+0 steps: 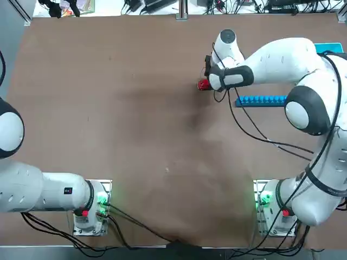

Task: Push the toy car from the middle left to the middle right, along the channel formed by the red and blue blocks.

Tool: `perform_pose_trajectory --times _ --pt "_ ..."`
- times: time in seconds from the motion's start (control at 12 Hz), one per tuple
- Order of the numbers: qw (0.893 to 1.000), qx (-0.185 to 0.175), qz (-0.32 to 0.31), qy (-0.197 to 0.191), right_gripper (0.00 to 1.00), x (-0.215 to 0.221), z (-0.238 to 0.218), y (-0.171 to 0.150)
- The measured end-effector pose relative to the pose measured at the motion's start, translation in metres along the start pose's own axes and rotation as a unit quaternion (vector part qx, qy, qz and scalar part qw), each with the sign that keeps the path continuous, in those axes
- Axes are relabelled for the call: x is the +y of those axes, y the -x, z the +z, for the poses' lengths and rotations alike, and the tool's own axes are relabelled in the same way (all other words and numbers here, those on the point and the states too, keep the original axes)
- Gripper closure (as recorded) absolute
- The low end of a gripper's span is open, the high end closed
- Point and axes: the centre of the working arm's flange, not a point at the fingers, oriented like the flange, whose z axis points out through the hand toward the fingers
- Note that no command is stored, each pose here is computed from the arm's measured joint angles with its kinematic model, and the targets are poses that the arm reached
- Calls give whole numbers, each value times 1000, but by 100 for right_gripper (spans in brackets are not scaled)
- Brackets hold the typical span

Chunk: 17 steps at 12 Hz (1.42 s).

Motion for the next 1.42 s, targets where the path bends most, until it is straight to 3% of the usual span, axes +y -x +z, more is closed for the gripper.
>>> perform_pose_trajectory --times 1.17,1.42 --pt "1000 -2 1 -2 49 3 2 13" --pt "1000 4 -2 6 21 7 11 13"
